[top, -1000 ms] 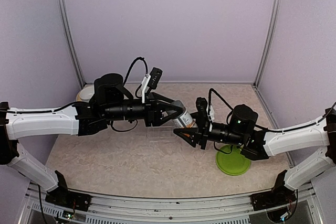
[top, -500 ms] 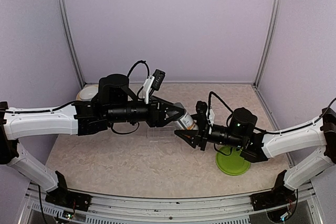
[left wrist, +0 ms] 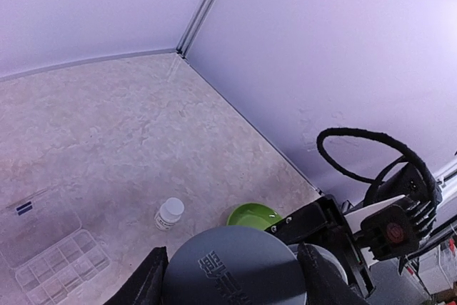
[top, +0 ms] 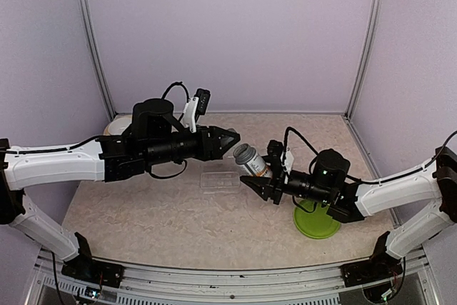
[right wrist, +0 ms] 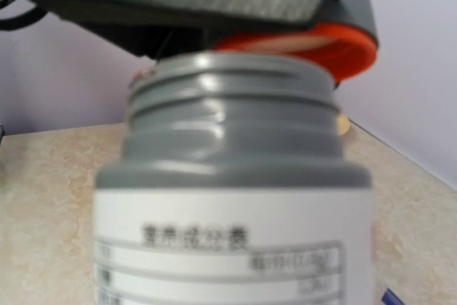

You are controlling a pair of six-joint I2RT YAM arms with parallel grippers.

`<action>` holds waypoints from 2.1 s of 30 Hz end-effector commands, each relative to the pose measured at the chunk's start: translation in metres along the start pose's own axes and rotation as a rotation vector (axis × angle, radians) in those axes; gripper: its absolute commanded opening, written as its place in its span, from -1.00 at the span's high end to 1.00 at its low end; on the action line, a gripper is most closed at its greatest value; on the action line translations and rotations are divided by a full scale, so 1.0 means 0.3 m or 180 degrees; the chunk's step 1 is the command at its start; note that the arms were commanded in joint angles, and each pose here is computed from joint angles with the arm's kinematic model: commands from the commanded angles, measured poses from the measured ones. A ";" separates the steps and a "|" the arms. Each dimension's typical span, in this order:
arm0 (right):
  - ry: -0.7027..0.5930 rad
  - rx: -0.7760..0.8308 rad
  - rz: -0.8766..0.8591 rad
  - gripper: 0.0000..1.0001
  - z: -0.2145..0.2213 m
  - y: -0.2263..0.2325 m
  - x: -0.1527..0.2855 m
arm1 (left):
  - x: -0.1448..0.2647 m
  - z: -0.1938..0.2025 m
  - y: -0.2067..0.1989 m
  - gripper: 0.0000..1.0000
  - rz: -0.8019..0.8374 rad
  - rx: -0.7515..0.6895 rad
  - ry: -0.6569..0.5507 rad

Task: Sort the pills into containers
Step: Place the lid of the pill bottle at the center of the board.

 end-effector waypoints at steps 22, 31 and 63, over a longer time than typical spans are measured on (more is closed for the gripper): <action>-0.0222 -0.0031 0.0018 1.00 -0.038 0.004 0.048 | 0.156 0.036 0.374 0.39 -0.1659 -0.0161 -0.0086; -0.0230 -0.0052 -0.0017 1.00 -0.044 0.010 0.053 | 0.188 0.126 0.524 0.39 -0.2225 -0.0229 0.0106; -0.0207 -0.0090 -0.0051 1.00 -0.023 0.017 0.063 | 0.162 0.406 0.820 0.38 -0.2868 -0.0004 0.0566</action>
Point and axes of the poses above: each gripper's point midway between its finger pads, its own x axis back along the fingers, its own y axis along the line the jaws close on, z = x × y, the point moved 5 cm from there along x, back along the fingers, and after that the axes turned 10 degrees about -x, right-handed, at the moved point
